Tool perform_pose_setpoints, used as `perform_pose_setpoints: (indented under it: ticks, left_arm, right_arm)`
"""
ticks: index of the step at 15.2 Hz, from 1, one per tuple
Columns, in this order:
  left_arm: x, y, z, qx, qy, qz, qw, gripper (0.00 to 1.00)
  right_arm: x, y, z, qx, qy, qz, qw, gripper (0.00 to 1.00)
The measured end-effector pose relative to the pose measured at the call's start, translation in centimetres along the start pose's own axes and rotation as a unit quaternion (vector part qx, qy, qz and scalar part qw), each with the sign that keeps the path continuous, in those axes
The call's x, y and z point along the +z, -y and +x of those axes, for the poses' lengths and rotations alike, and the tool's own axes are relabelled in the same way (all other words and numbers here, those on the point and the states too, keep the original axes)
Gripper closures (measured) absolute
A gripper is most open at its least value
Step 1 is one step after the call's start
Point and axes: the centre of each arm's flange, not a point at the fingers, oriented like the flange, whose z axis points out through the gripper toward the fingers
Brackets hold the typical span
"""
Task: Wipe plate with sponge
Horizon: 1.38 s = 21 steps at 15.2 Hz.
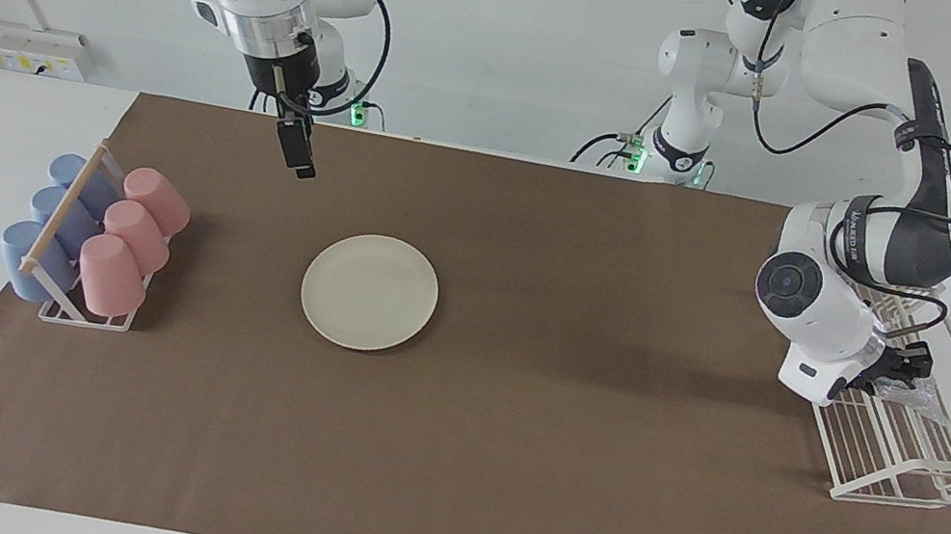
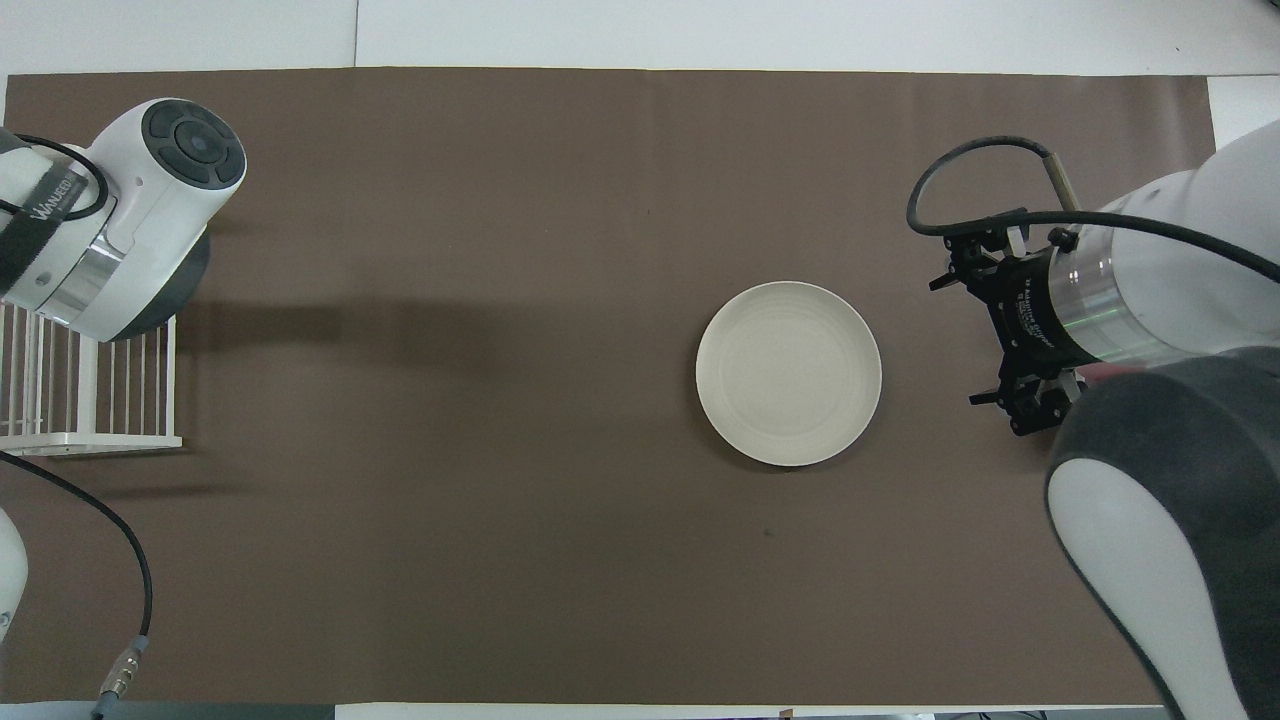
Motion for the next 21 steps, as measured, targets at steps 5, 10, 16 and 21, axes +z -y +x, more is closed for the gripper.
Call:
perform_pose_setpoints:
  ticks: [5,10,16,21]
  left_arm:
    - [0.1,0.1,0.0,-0.003,0.002,0.001,1.000,0.93]
    - [0.1,0.2,0.0,-0.004,0.001,0.001,1.000,0.93]
    - [-1.7,2.4,0.6,-0.012,-0.013,0.001,1.000,0.94]
    - [-7.0,8.4,-0.3,-0.041,0.012,-0.091,0.995,0.94]
  right_arm:
    - [1.2,2.1,-4.5,0.069,0.016,-0.008,0.997,0.00]
    - [3.4,5.3,-11.5,0.096,0.016,-0.016,0.995,0.00]
    - [5.5,7.6,-15.8,0.150,0.013,-0.026,0.988,0.00]
    - [6.8,8.4,-19.9,0.142,0.010,-0.035,0.989,0.00]
